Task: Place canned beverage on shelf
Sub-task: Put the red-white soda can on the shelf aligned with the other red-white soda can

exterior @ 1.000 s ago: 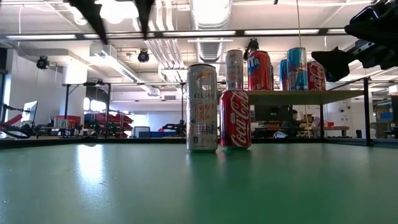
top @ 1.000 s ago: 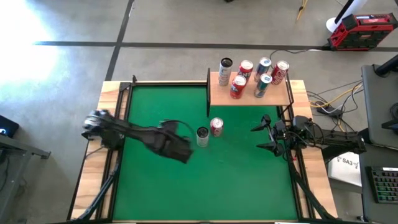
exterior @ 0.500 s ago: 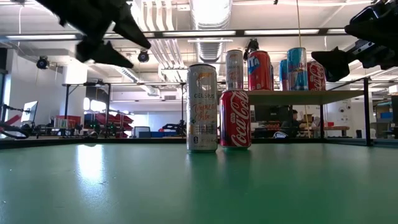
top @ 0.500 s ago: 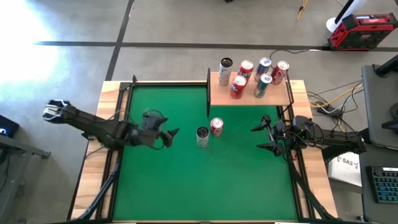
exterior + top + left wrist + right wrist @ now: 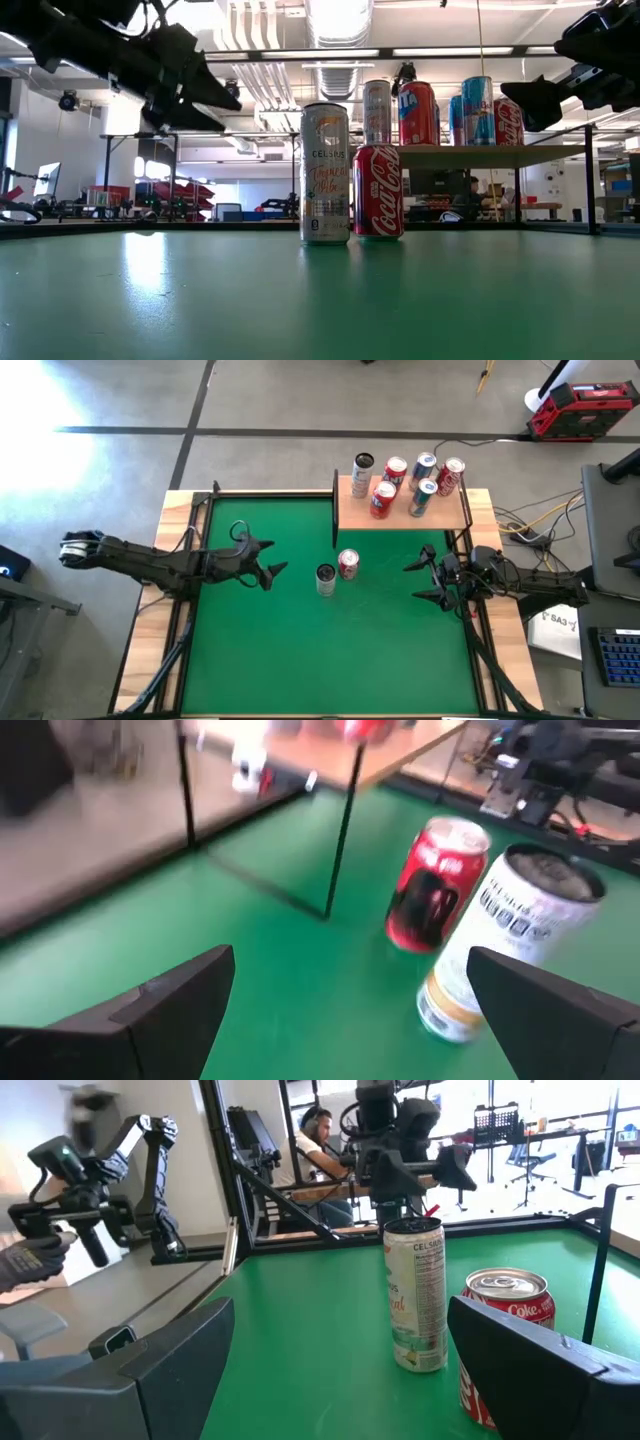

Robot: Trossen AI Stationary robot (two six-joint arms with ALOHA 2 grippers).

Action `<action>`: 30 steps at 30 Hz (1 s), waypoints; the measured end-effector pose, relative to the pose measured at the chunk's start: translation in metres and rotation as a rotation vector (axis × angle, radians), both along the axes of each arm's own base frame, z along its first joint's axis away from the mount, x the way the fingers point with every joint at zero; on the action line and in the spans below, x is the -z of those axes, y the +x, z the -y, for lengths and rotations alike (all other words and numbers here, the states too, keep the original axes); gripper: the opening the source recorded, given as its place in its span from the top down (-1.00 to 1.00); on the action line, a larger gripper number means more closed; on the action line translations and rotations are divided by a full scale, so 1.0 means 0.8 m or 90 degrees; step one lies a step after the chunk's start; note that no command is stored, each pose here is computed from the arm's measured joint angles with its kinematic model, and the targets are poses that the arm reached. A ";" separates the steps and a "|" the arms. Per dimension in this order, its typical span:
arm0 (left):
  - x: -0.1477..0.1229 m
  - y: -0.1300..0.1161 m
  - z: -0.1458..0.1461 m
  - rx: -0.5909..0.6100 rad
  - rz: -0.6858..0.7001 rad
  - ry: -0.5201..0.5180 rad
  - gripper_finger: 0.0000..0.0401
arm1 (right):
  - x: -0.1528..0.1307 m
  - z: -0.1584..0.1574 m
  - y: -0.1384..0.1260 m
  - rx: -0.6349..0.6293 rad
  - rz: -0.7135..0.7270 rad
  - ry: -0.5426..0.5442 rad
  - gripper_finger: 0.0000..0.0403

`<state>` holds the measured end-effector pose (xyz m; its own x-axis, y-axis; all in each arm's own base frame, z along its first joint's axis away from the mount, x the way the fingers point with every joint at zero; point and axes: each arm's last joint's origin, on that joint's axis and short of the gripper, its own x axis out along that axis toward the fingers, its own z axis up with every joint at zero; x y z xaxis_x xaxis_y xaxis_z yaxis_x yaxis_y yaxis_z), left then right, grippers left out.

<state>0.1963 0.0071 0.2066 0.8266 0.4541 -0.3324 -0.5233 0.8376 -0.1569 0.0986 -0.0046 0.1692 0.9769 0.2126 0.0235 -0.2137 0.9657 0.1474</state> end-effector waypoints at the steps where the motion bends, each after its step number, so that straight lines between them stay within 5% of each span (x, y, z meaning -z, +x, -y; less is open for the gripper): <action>1: -0.003 0.001 0.000 0.013 0.004 0.026 -0.92 | 0.000 0.000 0.000 0.000 0.000 0.000 -0.78; 5: -0.013 0.000 0.001 0.048 0.018 0.110 -0.92 | 0.000 0.000 0.000 0.000 0.000 0.000 -0.78; 13: -0.019 -0.043 -0.002 0.043 0.083 0.145 -0.92 | 0.000 0.000 0.000 0.000 0.000 0.000 -0.78; 30: 0.042 -0.108 -0.007 0.010 0.208 0.117 -0.92 | 0.000 0.000 0.000 0.000 0.000 0.000 -0.78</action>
